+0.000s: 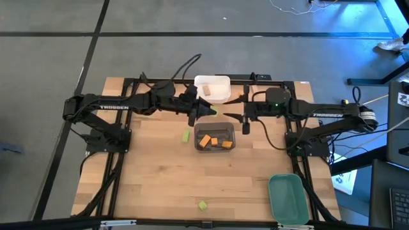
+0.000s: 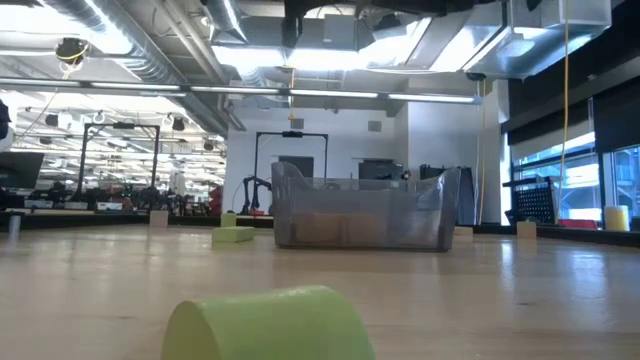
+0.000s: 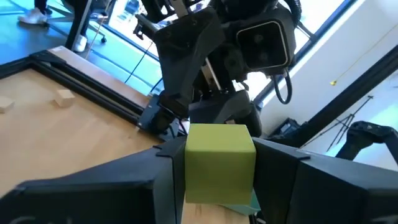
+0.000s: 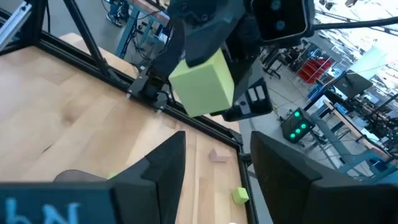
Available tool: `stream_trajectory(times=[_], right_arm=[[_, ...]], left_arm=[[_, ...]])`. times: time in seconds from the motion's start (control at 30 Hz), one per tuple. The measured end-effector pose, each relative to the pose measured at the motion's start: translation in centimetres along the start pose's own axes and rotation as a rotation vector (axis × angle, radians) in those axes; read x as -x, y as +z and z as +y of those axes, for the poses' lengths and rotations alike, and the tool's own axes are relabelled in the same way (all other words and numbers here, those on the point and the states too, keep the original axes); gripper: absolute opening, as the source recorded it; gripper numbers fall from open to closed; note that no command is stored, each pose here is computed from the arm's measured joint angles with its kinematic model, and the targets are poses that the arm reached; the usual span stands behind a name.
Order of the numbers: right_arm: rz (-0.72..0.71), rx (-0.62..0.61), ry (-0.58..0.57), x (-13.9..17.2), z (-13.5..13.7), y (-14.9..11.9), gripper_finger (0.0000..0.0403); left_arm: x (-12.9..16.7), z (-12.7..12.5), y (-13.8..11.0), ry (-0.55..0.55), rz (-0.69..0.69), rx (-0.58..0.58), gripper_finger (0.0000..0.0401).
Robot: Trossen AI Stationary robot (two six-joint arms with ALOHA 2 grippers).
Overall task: Sort & place blocks by color
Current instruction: Put the green block into the green bin
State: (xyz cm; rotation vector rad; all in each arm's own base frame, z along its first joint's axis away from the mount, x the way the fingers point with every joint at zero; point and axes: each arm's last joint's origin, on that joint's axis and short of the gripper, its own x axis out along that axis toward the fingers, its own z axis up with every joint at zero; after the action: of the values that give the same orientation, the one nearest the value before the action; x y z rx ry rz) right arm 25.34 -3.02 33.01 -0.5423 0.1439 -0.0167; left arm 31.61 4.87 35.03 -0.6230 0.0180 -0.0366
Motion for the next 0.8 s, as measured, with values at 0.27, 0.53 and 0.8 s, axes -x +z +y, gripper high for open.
stream_trajectory(times=[0.27,0.53,0.8], right_arm=[[0.018,-0.006,0.011,-0.67,0.22,-0.45,0.0181],[-0.008,-0.024,-0.005,-0.72,0.08,-0.22,0.0206],[-0.075,0.039,0.048,-0.73,0.73,0.52,0.0229]], left_arm=[[0.0,0.02,-0.02,0.002,0.002,-0.002,0.0112],[0.0,0.07,0.0,0.017,-0.007,-0.002,0.0112],[0.0,0.13,0.04,0.04,-0.023,-0.001,0.0112]])
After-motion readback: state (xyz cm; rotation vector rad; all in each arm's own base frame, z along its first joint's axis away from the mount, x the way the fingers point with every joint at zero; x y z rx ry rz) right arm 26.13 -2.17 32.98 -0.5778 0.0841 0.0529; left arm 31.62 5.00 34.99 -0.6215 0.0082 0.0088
